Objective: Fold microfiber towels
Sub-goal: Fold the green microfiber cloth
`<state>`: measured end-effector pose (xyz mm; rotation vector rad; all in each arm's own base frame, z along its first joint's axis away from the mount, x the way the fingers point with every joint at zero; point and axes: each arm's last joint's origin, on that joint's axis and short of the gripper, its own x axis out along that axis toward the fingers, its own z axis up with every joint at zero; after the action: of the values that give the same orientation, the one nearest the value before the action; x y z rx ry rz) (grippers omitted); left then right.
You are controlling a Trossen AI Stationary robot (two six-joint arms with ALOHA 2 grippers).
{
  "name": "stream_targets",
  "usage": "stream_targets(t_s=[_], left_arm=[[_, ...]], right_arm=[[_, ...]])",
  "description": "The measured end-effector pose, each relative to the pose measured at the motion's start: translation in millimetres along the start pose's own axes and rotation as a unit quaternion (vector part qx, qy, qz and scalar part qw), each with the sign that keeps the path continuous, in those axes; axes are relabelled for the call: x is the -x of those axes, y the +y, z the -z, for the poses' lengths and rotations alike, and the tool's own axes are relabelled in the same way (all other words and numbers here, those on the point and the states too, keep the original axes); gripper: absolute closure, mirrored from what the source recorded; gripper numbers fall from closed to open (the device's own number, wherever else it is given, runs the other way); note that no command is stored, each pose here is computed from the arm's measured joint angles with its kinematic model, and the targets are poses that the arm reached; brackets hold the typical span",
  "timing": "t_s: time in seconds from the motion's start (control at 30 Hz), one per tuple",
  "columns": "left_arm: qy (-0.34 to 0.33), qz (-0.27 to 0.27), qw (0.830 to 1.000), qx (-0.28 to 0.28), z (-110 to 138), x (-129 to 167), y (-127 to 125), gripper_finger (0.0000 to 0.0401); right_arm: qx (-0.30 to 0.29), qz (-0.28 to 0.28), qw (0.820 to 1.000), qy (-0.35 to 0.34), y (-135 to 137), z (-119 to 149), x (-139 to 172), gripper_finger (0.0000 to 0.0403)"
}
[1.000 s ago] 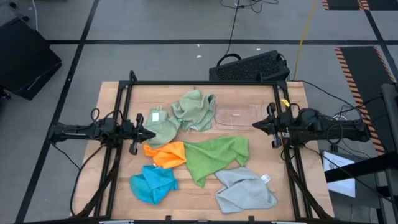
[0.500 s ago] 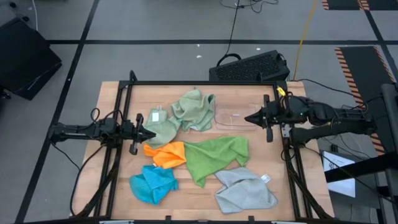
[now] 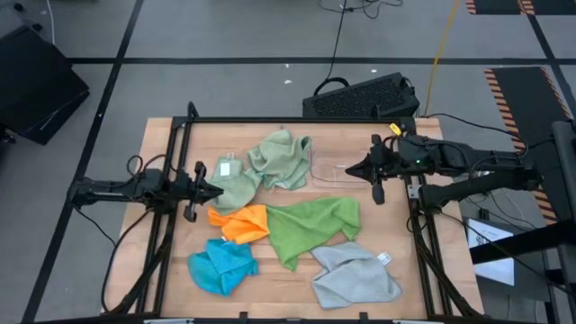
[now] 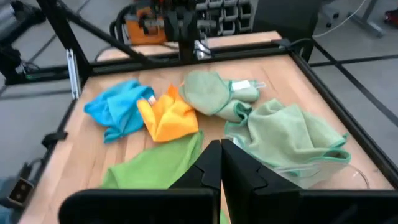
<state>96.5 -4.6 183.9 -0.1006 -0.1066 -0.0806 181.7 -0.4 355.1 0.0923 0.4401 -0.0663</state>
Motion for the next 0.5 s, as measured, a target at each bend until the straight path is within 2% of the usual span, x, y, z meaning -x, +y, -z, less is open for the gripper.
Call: stream_targets(t_s=[0.13, 0.37, 0.5], left_arm=[[0.01, 0.009, 1.0, 0.019, -22.5, 1.4, -3.7, 0.037], [0.034, 0.014, 0.999, 0.002, -89.1, -4.4, -12.4, 0.037], [0.065, 0.017, 0.998, -0.011, -129.0, -13.2, -17.5, 0.037]], right_arm=[[0.047, -0.011, 0.999, 0.019, 5.9, 4.2, -10.7, 0.0403], [0.038, -0.017, 0.999, 0.024, 12.3, 3.6, -28.4, 0.0403], [0.03, 0.016, 0.999, 0.033, 15.2, 5.9, -36.1, 0.0403]])
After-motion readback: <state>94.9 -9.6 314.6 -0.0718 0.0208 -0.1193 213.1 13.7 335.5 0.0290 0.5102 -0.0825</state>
